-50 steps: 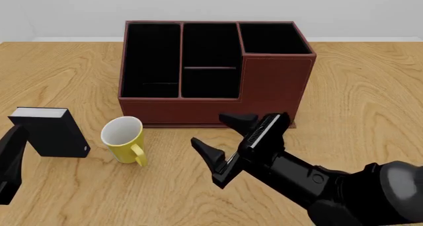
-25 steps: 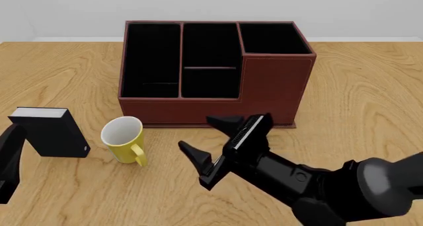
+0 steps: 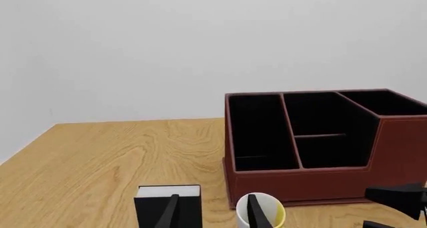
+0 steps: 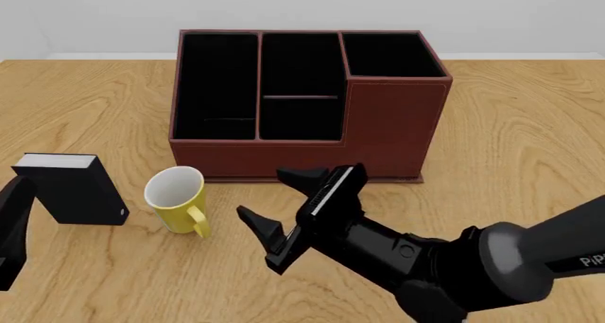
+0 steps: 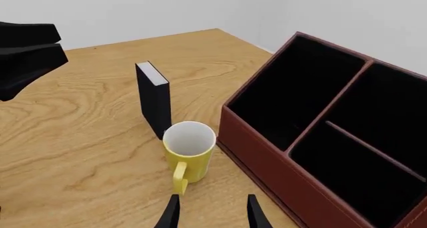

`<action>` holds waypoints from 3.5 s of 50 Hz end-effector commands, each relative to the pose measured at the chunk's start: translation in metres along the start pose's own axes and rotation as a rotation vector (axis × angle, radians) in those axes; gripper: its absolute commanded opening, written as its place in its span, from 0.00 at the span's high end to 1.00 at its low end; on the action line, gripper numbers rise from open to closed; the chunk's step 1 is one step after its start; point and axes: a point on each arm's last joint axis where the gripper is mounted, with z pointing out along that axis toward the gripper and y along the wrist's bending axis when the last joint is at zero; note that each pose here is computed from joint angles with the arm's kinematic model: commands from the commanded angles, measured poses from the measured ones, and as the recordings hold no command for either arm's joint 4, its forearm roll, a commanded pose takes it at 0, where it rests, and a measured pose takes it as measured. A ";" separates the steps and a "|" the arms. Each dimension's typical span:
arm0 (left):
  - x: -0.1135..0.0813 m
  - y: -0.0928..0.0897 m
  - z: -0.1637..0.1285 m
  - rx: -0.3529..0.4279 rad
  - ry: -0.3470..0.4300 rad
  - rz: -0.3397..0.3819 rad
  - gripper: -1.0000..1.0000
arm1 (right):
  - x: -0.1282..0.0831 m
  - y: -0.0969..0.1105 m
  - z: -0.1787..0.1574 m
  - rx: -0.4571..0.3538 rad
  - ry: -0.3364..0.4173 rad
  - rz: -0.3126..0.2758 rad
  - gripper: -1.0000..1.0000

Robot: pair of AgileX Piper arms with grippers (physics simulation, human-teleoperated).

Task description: Pick up the yellow and white mug and place it to the right of the caddy.

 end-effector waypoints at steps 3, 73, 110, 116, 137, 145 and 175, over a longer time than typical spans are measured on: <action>-0.002 0.000 0.000 -0.003 -0.004 -0.002 0.00 | 0.002 0.004 0.010 -0.014 0.006 0.000 0.00; 0.002 0.001 0.000 -0.023 -0.001 -0.010 0.00 | 0.021 0.030 0.058 -0.081 0.045 0.024 0.00; -0.001 0.001 0.000 -0.024 -0.001 0.010 0.00 | 0.033 0.034 0.073 -0.085 0.066 0.039 0.00; 0.000 0.001 0.000 -0.019 0.000 0.011 0.00 | 0.035 0.032 0.075 -0.082 0.069 0.042 0.00; -0.004 0.001 0.000 -0.025 -0.006 0.014 0.00 | 0.037 0.034 0.083 -0.083 0.075 0.048 0.00; -0.003 0.001 0.000 -0.022 -0.007 0.012 0.00 | 0.040 0.033 0.085 -0.081 0.080 0.048 0.00; -0.001 0.001 0.000 -0.028 -0.005 0.010 0.00 | 0.049 0.037 0.099 -0.087 0.098 0.056 0.00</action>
